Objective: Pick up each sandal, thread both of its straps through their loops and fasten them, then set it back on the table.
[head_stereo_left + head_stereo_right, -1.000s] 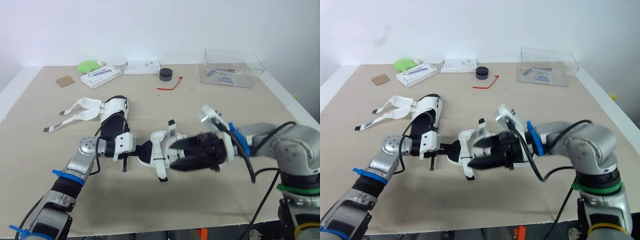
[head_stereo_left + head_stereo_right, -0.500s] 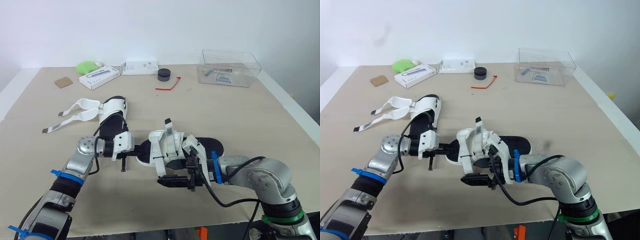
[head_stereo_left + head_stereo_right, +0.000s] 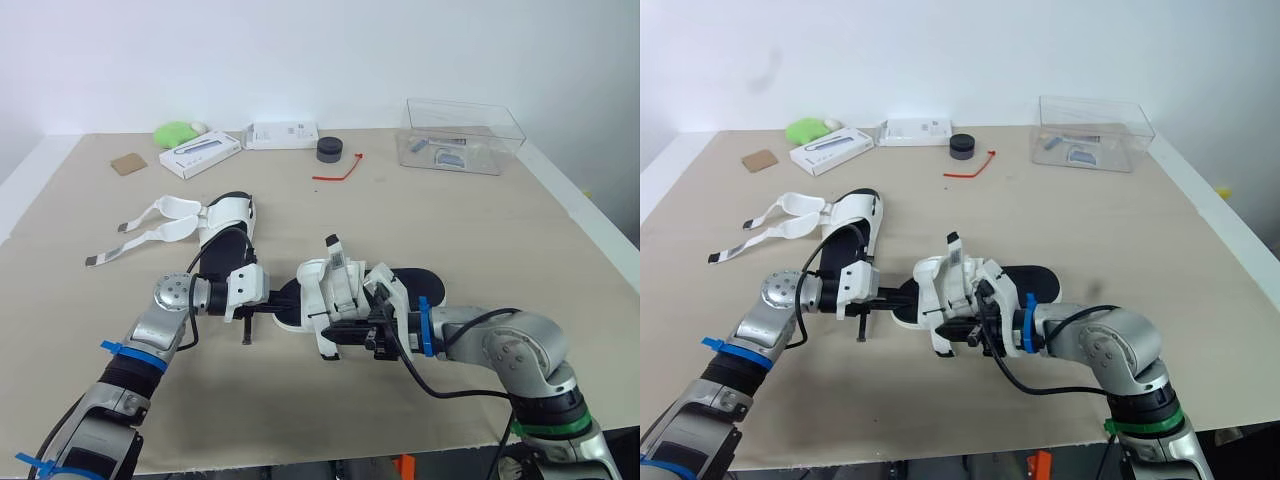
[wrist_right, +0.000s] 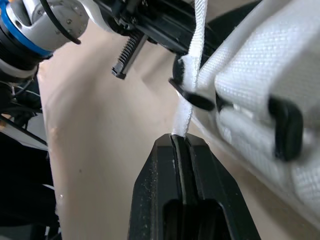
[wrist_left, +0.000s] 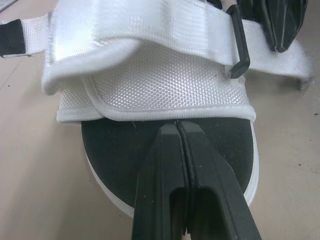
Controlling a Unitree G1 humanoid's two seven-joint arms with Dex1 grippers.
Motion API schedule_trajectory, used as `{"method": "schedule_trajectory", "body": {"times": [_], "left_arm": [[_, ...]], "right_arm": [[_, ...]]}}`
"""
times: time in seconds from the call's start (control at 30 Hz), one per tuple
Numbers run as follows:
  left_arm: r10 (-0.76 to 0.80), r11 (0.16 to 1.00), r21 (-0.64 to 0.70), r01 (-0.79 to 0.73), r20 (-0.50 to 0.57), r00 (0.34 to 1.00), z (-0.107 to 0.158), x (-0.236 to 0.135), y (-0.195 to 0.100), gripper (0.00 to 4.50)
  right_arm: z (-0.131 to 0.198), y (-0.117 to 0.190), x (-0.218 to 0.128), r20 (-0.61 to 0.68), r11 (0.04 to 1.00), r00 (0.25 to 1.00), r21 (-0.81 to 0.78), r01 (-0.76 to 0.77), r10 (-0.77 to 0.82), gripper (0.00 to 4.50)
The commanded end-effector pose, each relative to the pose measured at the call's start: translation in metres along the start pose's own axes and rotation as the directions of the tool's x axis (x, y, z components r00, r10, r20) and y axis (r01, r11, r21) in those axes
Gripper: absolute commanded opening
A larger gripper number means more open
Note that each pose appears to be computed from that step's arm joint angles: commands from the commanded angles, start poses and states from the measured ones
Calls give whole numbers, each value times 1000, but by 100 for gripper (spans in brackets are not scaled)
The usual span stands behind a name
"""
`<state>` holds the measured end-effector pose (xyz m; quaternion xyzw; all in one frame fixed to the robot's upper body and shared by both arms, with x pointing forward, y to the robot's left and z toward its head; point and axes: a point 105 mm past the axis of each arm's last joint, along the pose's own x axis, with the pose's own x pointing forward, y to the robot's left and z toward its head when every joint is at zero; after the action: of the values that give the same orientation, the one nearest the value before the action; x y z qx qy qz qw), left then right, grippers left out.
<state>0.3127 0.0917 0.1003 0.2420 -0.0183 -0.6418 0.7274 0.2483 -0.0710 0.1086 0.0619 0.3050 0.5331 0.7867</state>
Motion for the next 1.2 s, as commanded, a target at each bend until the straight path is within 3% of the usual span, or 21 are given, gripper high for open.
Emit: {"method": "schedule_trajectory", "body": {"times": [0.03,0.2,0.43,0.47,0.6,0.73,0.77,0.83,0.97,1.0,1.03,1.07,1.2], "left_arm": [[-28,998,-63,23,-68,997,-20,0,-11,0],[-29,998,-63,24,-71,997,-21,0,-12,0],[-30,998,-61,25,-72,997,-21,1,-11,0],[-30,998,-61,26,-72,997,-21,1,-11,0],[-34,998,-60,29,-72,997,-21,2,-11,0],[-31,998,-59,26,-74,997,-21,1,-11,0],[-30,998,-60,26,-75,997,-21,0,-11,0],[-29,998,-61,25,-77,997,-22,0,-11,0],[-29,998,-63,24,-77,997,-23,0,-12,0],[-27,998,-63,23,-76,997,-23,0,-12,0],[-26,998,-64,21,-75,997,-23,0,-13,0],[-25,998,-64,20,-75,997,-23,-1,-13,0],[-22,998,-67,17,-79,997,-24,-3,-15,0]], "right_arm": [[-30,15,2,-113,998,992,35,-45,48,6],[-41,28,-3,-164,991,980,88,-100,113,6],[-31,27,-6,-128,991,986,94,-99,111,6],[-29,29,-7,-129,990,984,83,-111,122,69],[-22,40,-18,-167,986,972,0,-166,164,230],[3,43,-43,-232,914,969,-368,-172,89,407],[12,43,-46,-222,869,972,-463,-172,74,446],[29,44,-48,-192,731,980,-660,-175,62,449],[46,32,-43,-123,292,992,-949,-121,10,449],[52,27,-39,-84,89,996,-993,-83,-10,449],[52,25,-36,-71,-125,997,-990,-72,-19,449],[49,23,-33,-73,-267,997,-961,-75,-18,449],[32,24,-23,-111,-502,992,-862,-69,54,449]]}}
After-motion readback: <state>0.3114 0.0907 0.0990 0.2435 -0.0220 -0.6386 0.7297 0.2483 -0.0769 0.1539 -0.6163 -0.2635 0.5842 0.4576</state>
